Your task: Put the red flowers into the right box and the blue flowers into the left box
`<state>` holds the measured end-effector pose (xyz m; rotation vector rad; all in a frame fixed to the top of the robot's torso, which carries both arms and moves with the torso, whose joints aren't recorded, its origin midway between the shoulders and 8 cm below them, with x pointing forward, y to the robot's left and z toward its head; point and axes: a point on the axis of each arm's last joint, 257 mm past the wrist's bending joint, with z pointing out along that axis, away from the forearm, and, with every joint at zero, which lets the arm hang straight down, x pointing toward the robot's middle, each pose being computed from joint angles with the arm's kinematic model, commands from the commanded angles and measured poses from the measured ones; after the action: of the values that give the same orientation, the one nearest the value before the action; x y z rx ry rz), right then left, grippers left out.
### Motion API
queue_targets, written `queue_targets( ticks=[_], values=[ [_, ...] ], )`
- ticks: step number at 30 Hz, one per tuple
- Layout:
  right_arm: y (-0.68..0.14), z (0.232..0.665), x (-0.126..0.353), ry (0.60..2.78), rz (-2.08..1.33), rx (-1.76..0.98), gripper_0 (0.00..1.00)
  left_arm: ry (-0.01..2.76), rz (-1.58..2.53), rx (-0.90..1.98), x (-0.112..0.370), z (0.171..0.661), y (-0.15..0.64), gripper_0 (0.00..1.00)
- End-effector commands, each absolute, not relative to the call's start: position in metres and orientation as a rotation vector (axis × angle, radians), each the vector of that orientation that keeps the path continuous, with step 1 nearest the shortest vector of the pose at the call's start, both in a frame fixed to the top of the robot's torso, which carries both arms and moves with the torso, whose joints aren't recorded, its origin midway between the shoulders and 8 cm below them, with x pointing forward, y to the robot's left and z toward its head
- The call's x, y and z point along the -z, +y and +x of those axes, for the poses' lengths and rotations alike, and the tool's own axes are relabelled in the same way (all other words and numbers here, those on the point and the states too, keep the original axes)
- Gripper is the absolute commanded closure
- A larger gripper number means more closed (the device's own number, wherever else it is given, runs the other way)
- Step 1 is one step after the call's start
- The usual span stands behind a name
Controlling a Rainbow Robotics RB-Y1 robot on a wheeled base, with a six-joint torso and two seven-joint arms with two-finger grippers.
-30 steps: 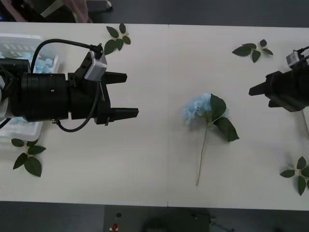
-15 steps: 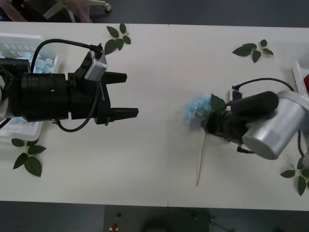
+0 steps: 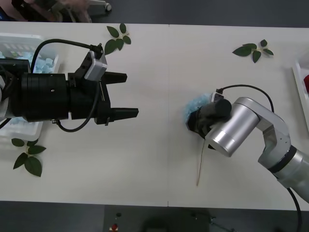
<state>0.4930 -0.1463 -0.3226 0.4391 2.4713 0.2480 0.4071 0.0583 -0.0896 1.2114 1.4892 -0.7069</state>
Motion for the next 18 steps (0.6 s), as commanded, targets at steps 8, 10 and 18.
queue_targets(
  ticks=[8,10,18],
  values=[
    [-0.157,0.522,0.342,2.440,0.362,-0.150,0.54,1.436,1.247,0.673,0.078,0.406,0.056,0.00],
    [-0.161,0.525,0.347,2.439,0.356,-0.133,0.78,1.436,1.247,0.673,0.078,0.406,0.056,0.00],
    [-0.165,0.535,0.339,2.432,0.360,-0.134,1.00,1.436,1.247,0.673,0.078,0.406,0.056,0.00]
  ],
)
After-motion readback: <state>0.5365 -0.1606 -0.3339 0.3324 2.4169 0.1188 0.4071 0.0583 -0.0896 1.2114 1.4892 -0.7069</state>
